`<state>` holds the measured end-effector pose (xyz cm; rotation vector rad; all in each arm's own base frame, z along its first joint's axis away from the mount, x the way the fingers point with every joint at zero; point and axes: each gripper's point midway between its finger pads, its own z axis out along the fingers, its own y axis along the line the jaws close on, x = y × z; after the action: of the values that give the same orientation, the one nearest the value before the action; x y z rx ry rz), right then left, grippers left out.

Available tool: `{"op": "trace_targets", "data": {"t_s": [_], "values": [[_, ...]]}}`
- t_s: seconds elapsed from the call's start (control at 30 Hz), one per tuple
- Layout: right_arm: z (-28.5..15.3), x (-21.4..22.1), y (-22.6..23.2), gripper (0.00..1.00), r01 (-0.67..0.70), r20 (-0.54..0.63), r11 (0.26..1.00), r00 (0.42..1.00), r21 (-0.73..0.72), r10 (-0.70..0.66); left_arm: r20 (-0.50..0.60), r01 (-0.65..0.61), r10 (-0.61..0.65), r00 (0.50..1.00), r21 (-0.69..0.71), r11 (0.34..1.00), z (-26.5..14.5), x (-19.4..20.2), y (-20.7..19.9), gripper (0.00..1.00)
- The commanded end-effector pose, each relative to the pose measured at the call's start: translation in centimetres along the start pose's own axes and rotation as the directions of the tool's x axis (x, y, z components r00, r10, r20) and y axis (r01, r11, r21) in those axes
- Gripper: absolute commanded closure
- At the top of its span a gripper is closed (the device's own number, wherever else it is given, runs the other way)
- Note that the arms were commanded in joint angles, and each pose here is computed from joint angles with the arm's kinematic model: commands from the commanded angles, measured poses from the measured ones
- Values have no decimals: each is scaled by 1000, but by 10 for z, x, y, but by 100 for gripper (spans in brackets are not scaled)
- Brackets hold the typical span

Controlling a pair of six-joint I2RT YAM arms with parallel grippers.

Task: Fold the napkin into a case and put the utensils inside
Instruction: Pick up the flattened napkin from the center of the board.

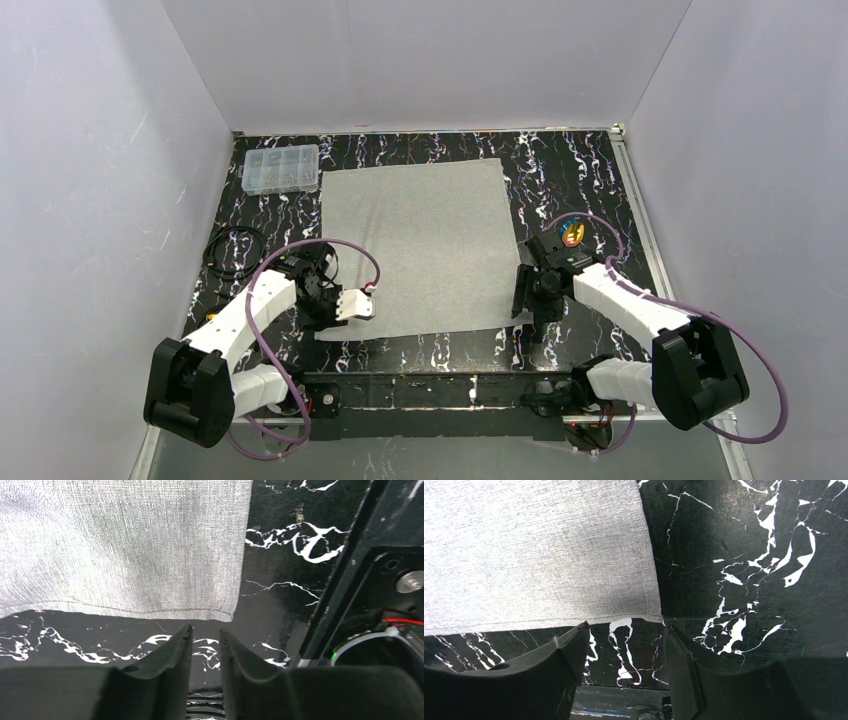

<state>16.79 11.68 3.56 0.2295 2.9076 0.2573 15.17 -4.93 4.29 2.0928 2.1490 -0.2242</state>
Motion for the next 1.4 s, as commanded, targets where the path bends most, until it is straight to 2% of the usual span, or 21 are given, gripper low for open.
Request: {"op": "trace_targets", "data": {"t_s": [0.0,0.23,0.4,0.53,0.6,0.67,0.8,0.9,1.17,1.37], "values": [[3,-4,-6,36,-25,16,999,1000,40,24,46,10,-14,999,90,996,-12,-8,-22,69],[14,-4,-5,40,-44,10,998,999,40,44,39,-27,21,999,151,988,4,-1,-35,55],[16,-6,-5,44,-51,21,998,999,41,50,-15,-46,48,999,103,994,22,10,-19,54],[19,-6,-6,50,-55,21,997,998,47,54,-34,-80,85,996,139,987,32,17,-23,55],[21,-6,-6,54,-56,24,997,998,44,55,-40,-83,90,995,151,985,37,19,-26,56],[22,-6,-5,62,-60,24,997,998,39,59,-55,-85,94,994,139,987,42,22,-23,60],[21,-8,-1,85,-64,25,998,998,25,63,-68,-78,84,994,88,993,44,21,-8,83],[13,-13,1,98,-52,42,998,998,22,51,-53,-53,56,997,45,998,36,13,4,100],[-16,-19,2,99,-21,60,999,998,24,19,88,-16,15,996,15,1000,-19,-29,17,100],[-53,-21,3,99,41,45,998,998,38,-43,126,-40,33,992,51,998,-39,-31,-10,100]]}}
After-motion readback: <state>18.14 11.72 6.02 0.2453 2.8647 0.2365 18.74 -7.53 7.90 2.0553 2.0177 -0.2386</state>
